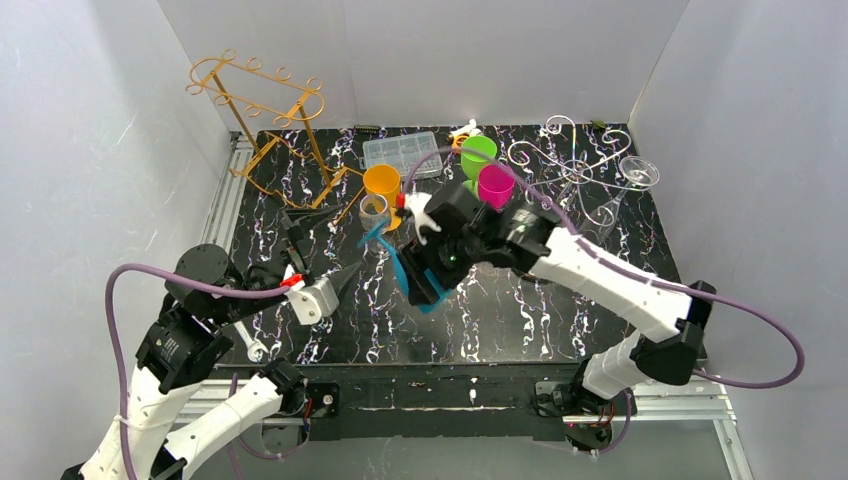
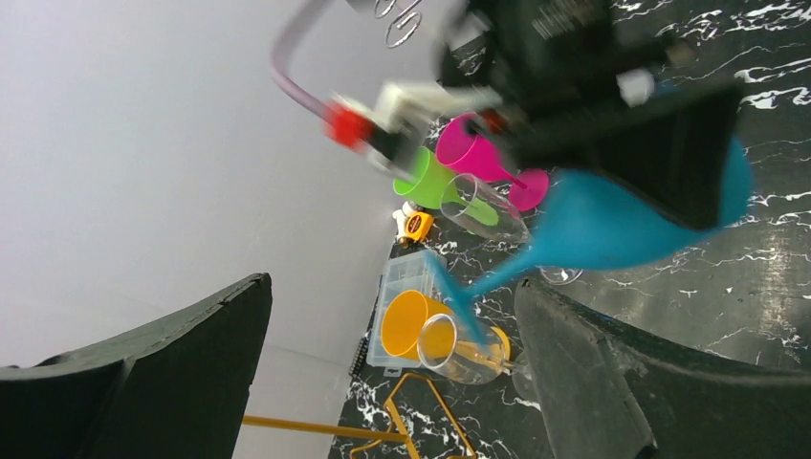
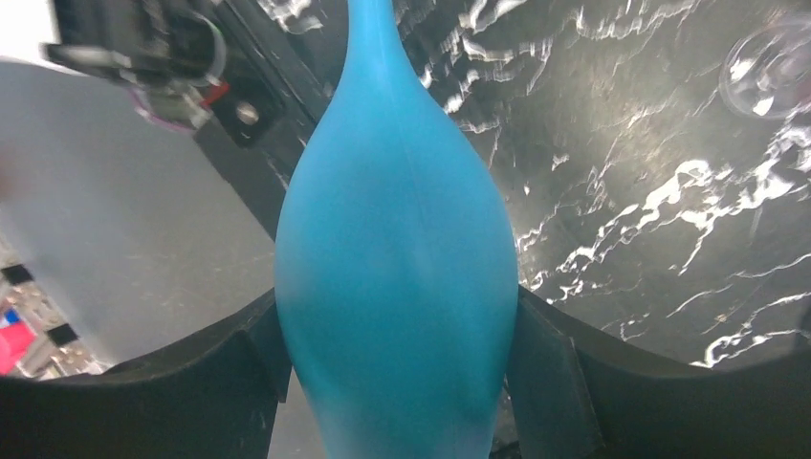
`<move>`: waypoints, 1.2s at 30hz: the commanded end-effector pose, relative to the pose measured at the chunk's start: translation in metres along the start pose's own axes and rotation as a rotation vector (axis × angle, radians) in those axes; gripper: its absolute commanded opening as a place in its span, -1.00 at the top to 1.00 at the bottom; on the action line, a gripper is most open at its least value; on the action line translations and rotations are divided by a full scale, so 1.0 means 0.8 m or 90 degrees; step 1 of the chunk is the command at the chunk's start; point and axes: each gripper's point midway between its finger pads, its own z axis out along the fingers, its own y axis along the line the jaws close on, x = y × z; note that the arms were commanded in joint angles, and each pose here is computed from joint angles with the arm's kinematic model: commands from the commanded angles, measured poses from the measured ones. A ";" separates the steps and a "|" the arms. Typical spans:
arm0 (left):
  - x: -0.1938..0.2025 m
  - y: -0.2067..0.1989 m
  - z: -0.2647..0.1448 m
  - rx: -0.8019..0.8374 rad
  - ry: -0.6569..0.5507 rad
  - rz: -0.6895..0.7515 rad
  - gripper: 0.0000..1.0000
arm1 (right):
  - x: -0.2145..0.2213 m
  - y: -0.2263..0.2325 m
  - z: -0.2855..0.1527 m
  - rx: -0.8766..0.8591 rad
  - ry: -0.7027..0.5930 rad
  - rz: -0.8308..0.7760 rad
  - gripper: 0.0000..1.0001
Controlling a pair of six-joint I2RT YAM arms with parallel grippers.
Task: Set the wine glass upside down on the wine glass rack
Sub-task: Place the wine glass at the center of the board.
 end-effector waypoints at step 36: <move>-0.013 0.050 -0.020 -0.132 0.007 -0.086 -0.97 | -0.006 -0.054 0.054 0.183 -0.056 -0.034 -0.97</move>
